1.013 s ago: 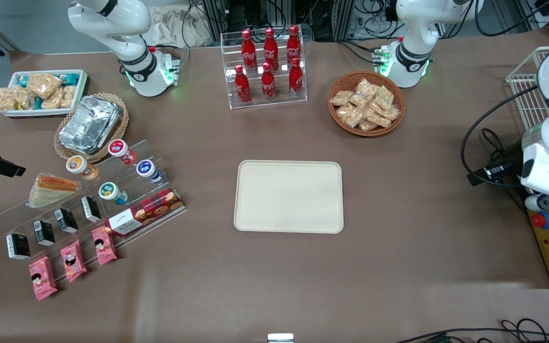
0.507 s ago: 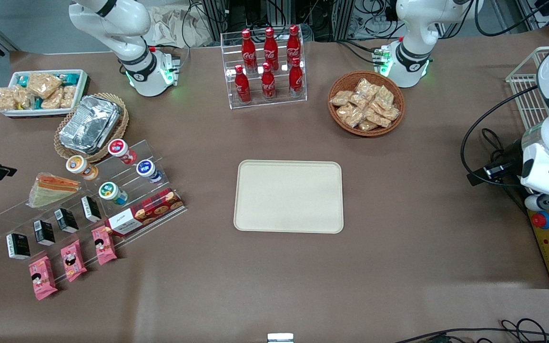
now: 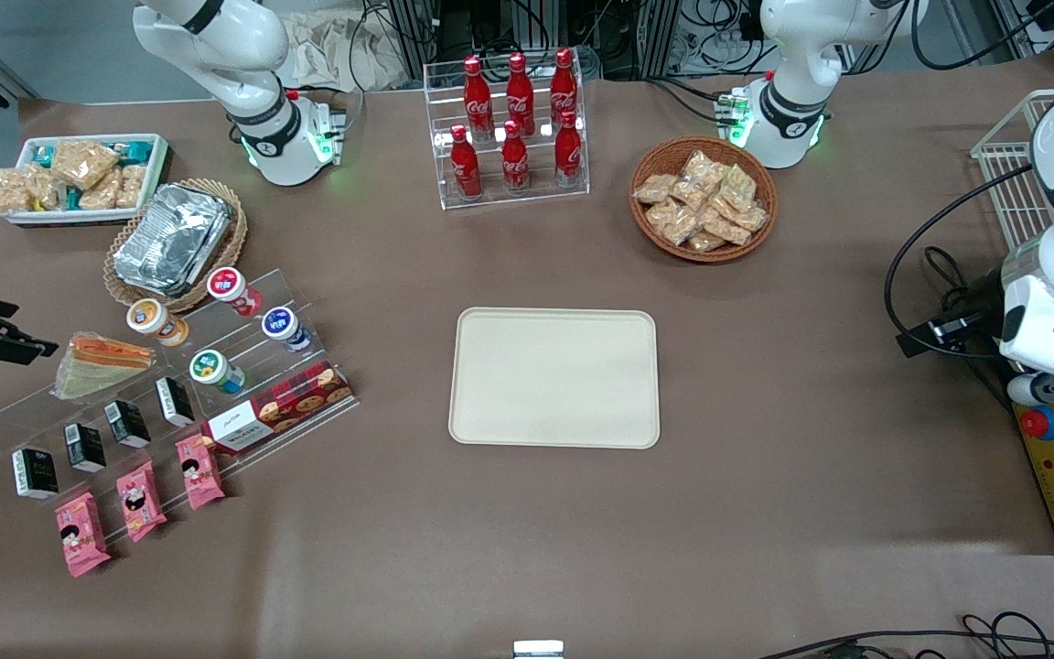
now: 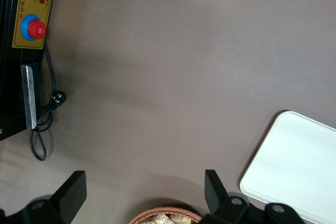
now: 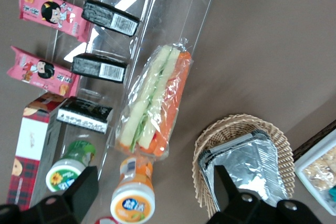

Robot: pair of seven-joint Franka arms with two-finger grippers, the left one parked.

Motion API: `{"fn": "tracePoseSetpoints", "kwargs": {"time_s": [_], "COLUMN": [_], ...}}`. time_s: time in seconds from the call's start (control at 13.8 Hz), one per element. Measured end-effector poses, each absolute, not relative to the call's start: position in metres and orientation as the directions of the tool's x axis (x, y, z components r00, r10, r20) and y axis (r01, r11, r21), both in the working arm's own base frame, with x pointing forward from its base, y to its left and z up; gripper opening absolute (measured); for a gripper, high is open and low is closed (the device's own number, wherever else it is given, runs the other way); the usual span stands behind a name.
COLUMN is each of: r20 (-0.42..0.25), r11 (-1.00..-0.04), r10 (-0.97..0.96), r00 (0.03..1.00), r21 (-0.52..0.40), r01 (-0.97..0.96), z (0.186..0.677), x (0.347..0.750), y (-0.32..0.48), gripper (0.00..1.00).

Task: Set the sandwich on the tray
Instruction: 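Close the right gripper on the wrapped sandwich's edge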

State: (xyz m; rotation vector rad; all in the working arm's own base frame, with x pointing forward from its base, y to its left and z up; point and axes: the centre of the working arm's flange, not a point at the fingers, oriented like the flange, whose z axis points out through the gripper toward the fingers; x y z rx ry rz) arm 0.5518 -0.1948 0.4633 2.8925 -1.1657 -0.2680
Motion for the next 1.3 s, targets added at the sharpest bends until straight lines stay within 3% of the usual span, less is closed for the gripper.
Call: {"fn": "tracePoseSetpoints", "kwargs": {"time_s": [0.58,1.3], "r20": [-0.108,-0.135], "r11": [-0.685,-0.653], "r10": [-0.728,-0.756], "r00": [0.677,0.640], "r21": [0.063,0.088], "r01": [-0.726,-0.753], "z": [0.431,0.388], "x": [0.560,0.554], "y": [-0.187,-0.185], "gripper": [0.98,0.95]}}
